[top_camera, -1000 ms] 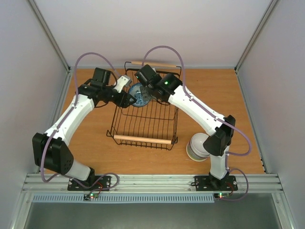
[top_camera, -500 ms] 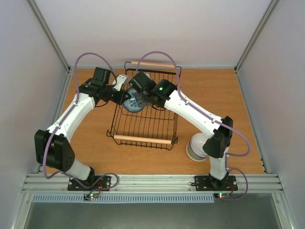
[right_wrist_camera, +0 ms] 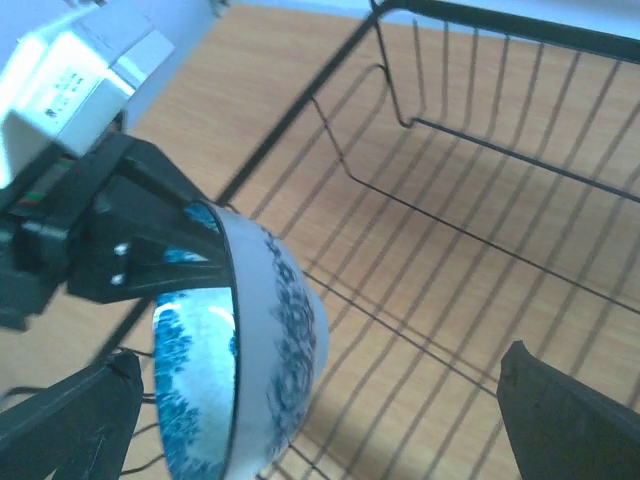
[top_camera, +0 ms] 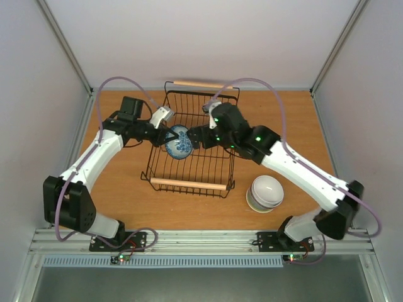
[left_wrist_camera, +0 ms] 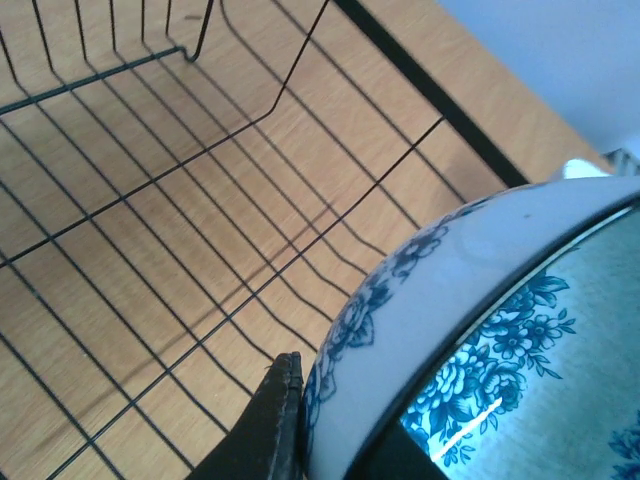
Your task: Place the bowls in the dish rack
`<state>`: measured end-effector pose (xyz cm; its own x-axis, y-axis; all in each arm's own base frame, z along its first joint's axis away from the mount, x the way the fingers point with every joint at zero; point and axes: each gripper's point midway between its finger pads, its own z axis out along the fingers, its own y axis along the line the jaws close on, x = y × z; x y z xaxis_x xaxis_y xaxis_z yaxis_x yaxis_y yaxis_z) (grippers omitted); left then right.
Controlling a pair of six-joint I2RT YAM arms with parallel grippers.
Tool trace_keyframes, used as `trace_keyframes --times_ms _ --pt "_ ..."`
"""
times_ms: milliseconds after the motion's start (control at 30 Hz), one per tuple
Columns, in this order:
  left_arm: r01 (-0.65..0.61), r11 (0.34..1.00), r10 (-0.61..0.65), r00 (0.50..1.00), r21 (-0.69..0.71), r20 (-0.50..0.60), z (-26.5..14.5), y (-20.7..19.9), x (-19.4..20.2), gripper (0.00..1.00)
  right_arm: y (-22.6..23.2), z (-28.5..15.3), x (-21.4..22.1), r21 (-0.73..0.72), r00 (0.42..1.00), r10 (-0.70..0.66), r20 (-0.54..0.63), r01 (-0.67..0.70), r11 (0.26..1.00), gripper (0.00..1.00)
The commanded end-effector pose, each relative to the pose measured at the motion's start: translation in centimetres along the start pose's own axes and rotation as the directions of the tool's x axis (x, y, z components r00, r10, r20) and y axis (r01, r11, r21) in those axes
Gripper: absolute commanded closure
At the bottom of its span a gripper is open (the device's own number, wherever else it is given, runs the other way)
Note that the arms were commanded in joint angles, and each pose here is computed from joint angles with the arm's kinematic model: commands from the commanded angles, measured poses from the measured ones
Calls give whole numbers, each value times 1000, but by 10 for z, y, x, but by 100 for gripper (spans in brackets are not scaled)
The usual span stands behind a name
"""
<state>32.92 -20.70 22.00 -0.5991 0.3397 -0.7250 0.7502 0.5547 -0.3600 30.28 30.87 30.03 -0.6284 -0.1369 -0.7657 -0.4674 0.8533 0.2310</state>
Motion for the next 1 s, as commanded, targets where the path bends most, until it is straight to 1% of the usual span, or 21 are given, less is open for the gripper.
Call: trace_keyframes --times_ms 0,133,200,267,500,667,700,733,767,800,900,967 --pt "-107 977 66 975 184 212 -28 -25 -32 100 31 -17 -5 -304 995 89 52 -69 950 1" --pt "-106 952 28 964 287 266 -38 -31 -35 100 53 -17 12 -473 995 96 -13 -91 876 1" --pt "-109 934 14 963 341 270 -39 -38 -34 99 65 -14 19 -535 991 112 -68 -131 834 1" --pt "-106 911 -5 964 399 267 -40 -44 -34 100 71 -10 23 -562 990 111 -91 -143 814 1" --pt "-96 828 -55 967 552 249 -45 -60 -29 100 70 3 28 -565 988 123 -95 -155 810 1" --pt "-78 825 -59 973 559 223 -42 -58 -22 99 69 3 27 -562 988 131 -84 -155 812 1" --pt "-77 827 -56 974 557 219 -40 -57 -22 100 69 3 27 -562 988 131 -84 -155 812 3" --pt "-73 827 -59 975 558 214 -39 -56 -21 100 69 3 26 -562 987 132 -86 -158 812 8" --pt "-70 826 -61 976 559 211 -38 -55 -20 99 69 3 26 -562 987 134 -89 -160 812 15" --pt "-68 827 -60 976 558 209 -37 -54 -19 99 70 3 26 -561 986 136 -93 -165 811 23" --pt "-67 841 -51 978 537 203 -35 -52 -18 99 69 6 26 -549 983 144 -111 -182 816 52" --pt "-83 857 -32 977 509 212 -33 -49 -19 99 69 8 26 -546 981 149 -127 -195 815 65"
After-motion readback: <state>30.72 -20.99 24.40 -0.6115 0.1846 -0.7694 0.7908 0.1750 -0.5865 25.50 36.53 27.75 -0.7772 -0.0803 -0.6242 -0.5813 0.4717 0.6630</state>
